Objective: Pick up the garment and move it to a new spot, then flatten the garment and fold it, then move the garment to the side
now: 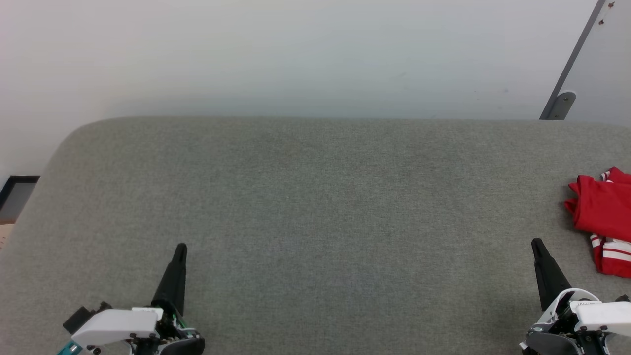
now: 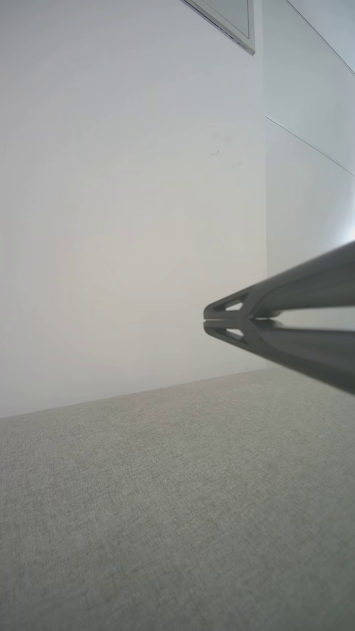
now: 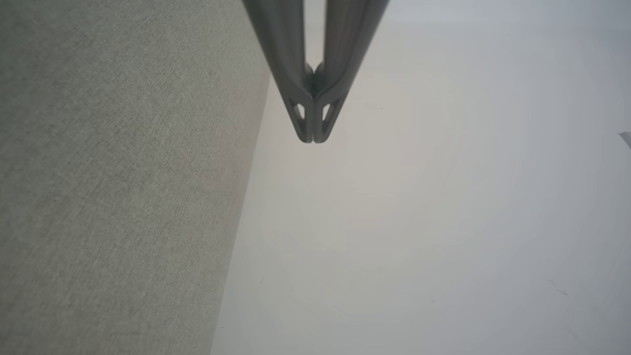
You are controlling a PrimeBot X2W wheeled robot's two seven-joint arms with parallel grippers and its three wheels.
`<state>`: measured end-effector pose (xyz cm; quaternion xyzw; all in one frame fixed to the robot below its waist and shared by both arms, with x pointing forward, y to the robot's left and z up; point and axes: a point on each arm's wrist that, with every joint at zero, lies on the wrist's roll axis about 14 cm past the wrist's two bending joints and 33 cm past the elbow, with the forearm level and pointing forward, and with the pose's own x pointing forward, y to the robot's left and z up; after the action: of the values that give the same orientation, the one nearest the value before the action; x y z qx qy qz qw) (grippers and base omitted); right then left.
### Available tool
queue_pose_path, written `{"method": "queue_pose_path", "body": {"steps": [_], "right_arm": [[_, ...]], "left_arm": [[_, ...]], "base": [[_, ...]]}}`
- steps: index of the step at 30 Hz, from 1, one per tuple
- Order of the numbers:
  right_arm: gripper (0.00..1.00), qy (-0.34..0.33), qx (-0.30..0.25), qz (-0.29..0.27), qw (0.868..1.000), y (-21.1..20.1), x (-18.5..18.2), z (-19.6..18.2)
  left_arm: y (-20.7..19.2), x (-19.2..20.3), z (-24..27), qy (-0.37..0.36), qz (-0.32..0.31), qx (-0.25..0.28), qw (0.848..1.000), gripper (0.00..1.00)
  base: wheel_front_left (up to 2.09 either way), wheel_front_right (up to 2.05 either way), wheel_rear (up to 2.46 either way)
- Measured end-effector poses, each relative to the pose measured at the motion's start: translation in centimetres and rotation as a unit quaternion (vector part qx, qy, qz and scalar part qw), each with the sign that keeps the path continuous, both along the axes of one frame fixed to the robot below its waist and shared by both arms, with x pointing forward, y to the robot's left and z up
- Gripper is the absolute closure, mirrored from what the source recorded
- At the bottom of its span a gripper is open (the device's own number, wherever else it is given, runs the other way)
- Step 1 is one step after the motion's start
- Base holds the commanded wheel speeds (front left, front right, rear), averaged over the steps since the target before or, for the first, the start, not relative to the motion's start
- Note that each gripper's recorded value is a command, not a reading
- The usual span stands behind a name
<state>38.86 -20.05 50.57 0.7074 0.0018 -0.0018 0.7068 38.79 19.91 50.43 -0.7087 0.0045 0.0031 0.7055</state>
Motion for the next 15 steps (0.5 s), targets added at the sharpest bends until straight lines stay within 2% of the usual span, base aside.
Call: {"method": "queue_pose_path", "body": {"steps": [15], "right_arm": [[1.00,0.000,0.000,0.000,1.000,0.00,0.00,0.00]], "left_arm": [[0.00,0.00,0.00,0.000,0.000,0.000,1.000,1.00]], "base": [[0.00,0.00,0.00]]}}
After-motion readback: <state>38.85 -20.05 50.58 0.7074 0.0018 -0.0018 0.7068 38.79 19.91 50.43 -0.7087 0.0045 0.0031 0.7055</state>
